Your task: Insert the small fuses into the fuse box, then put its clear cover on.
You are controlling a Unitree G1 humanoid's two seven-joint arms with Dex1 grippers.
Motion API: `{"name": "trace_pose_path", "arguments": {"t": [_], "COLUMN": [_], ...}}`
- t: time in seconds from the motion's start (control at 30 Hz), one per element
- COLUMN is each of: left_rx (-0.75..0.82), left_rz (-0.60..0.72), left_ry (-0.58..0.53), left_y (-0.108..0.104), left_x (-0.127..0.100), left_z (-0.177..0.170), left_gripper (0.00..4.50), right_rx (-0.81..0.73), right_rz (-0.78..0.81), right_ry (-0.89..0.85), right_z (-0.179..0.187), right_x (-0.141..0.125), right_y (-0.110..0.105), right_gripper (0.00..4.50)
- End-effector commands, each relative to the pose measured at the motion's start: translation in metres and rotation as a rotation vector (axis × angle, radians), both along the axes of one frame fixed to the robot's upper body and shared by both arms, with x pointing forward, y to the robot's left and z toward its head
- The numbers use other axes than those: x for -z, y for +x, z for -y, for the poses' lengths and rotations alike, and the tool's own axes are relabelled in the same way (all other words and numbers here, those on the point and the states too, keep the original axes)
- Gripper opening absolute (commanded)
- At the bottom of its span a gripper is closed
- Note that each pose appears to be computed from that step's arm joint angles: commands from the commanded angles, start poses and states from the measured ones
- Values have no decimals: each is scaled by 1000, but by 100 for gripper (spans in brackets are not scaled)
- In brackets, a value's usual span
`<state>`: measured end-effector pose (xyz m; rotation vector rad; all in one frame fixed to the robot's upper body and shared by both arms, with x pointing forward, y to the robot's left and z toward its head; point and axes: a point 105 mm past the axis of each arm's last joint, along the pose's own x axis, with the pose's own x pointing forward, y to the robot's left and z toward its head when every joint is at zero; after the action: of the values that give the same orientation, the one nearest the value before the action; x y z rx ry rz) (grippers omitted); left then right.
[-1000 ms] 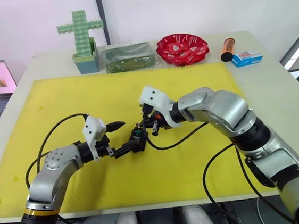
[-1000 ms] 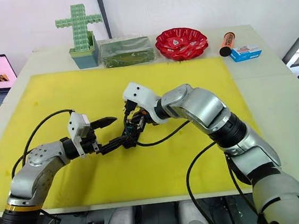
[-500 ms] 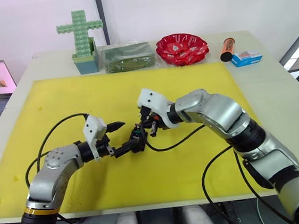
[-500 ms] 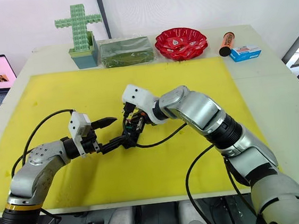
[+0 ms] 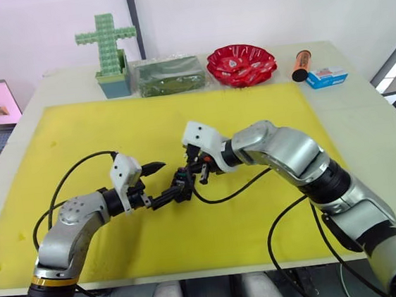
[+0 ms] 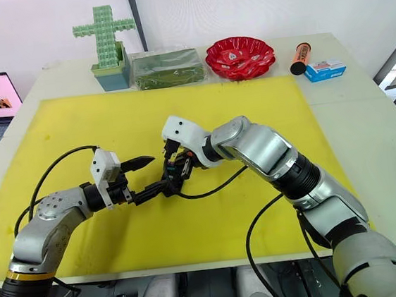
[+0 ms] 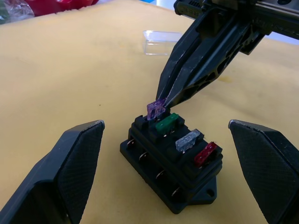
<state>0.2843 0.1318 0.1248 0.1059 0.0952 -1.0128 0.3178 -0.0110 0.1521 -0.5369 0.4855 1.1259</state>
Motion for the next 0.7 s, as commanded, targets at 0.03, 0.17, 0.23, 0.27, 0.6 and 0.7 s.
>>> {"name": "trace_pose_path", "arguments": {"t": [0.03,0.17,0.23,0.27,0.6,0.7], "left_rx": [11,4,1,0,-6,-8], "left_rz": [47,48,49,49,53,54], "left_ry": [-3,4,6,6,10,14], "left_y": [-1,0,0,0,1,1], "left_x": [-11,-11,-11,-11,-11,-11], "left_z": [2,-2,-3,-4,-5,-6], "left_gripper": [450,450,450,450,450,450], "right_rx": [-2,-18,-21,-15,2,-2], "right_rz": [29,19,16,22,28,26], "right_ry": [20,30,48,52,38,34], "right_z": [-1,0,-1,-1,2,1], "right_x": [-8,-11,-16,-18,-11,-10], "right_y": [1,-2,-3,-2,2,1], "right_gripper": [10,10,10,10,10,10]}}
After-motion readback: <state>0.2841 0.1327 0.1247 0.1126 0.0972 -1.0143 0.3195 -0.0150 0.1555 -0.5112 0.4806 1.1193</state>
